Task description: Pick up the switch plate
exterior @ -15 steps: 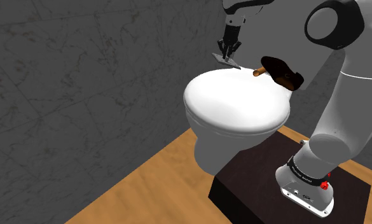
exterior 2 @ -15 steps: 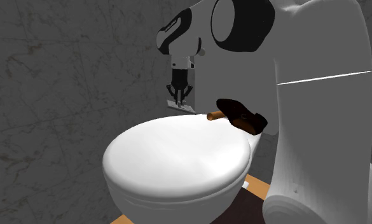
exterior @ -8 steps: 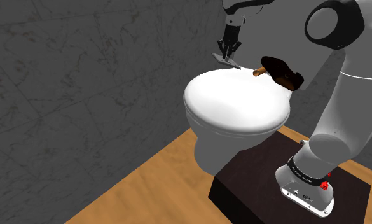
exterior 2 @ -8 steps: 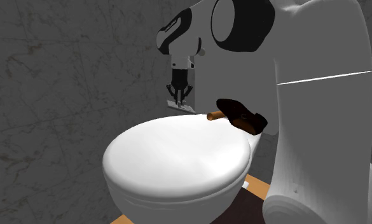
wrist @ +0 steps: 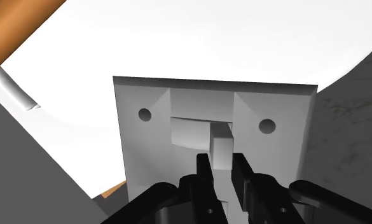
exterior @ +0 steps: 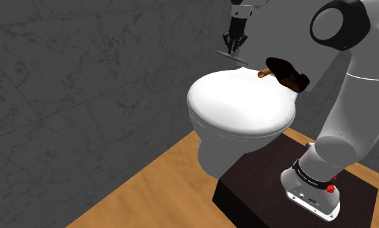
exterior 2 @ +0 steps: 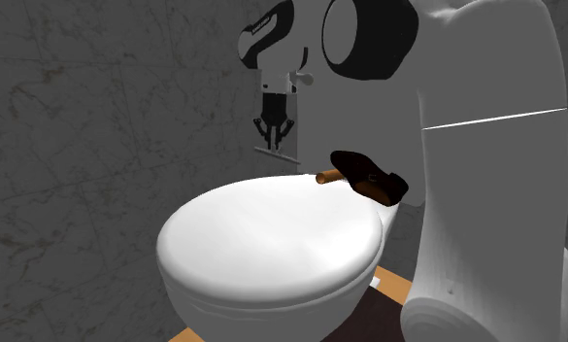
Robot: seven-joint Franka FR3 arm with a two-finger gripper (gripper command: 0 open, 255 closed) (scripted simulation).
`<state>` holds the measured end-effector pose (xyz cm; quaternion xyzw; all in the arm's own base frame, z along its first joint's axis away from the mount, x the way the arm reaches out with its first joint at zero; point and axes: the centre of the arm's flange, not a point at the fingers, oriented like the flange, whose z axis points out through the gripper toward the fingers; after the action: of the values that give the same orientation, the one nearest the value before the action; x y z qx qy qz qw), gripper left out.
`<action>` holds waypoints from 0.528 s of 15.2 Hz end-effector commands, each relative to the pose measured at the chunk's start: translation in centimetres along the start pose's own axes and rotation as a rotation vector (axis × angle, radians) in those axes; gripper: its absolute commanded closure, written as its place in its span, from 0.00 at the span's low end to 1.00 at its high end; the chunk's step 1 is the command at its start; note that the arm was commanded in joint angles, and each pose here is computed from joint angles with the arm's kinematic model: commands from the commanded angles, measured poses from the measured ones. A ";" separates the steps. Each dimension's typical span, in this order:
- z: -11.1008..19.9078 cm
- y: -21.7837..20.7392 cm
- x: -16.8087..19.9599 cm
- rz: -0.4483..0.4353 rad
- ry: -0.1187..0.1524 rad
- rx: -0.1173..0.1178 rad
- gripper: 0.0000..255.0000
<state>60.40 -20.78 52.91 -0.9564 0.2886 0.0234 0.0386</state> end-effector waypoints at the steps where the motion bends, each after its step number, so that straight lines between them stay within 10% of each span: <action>1: -1.2 -0.1 -0.1 0.000 0.000 0.000 1.00; 8: -4.4 -0.3 -0.3 0.000 0.000 0.000 1.00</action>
<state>60.31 -20.71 57.04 -0.9564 0.2887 0.0232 0.0386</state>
